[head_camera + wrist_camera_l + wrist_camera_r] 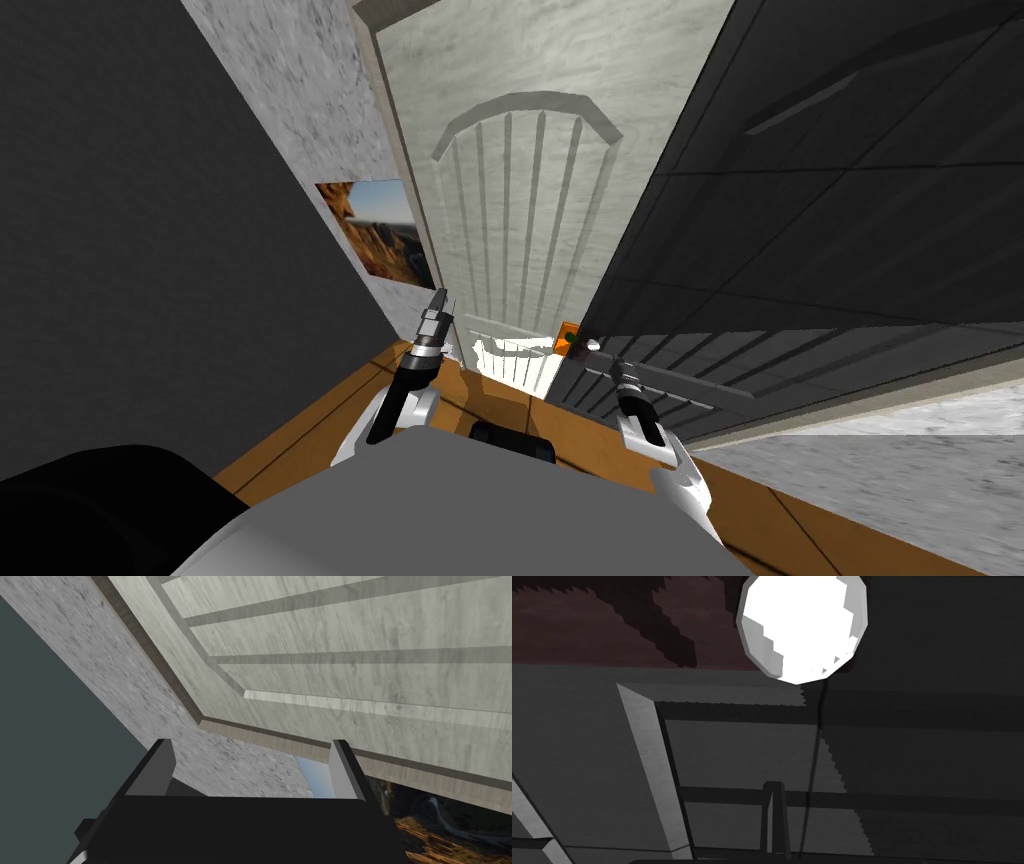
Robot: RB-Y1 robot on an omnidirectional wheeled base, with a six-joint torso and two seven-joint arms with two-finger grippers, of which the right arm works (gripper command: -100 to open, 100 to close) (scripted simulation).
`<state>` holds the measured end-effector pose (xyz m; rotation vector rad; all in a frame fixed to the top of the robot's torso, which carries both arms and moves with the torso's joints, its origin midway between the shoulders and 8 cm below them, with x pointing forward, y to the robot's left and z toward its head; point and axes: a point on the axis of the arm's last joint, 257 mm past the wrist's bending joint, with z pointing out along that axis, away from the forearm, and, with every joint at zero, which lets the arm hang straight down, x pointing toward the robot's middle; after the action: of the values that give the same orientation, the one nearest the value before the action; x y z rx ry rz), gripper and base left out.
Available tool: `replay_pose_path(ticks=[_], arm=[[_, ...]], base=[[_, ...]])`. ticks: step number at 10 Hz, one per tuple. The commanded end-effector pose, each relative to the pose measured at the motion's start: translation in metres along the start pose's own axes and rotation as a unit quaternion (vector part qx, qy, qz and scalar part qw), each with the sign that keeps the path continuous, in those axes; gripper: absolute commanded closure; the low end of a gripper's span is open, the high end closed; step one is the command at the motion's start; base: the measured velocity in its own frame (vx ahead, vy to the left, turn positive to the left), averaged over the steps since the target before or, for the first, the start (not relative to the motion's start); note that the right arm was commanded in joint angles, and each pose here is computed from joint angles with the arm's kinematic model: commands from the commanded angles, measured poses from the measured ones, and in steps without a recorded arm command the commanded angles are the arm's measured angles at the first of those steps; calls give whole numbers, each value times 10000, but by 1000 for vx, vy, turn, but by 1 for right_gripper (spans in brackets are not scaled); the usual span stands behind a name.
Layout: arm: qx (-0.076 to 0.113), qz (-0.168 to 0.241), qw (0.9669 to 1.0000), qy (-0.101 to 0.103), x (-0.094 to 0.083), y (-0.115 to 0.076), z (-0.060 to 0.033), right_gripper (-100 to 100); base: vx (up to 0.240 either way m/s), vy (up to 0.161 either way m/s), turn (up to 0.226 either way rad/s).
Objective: Pull the door open
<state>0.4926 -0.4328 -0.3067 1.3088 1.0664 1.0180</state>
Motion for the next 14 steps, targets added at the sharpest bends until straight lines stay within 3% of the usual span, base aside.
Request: replay_pose_path(ticks=[1, 2, 7, 8, 9, 12, 14], arm=[[42, -35, 10000, 14, -78, -26, -15, 100], [23, -9, 10000, 56, 0, -7, -9, -100], [-51, 76, 9995, 314, 291, 66, 19, -100], [-35, 59, 9996, 269, 249, 39, 8, -100], [62, -13, 9999, 90, 7, -30, -41, -100], [228, -154, 9993, -264, -459, -131, -141, -100], [235, -169, 9991, -318, -512, -126, -132, -100]], base=[[-183, -50, -190], [-184, 22, -1], [-172, 94, 61], [-66, 48, 15], [-50, -32, -226], [-18, -78, -142], [157, -62, -30]])
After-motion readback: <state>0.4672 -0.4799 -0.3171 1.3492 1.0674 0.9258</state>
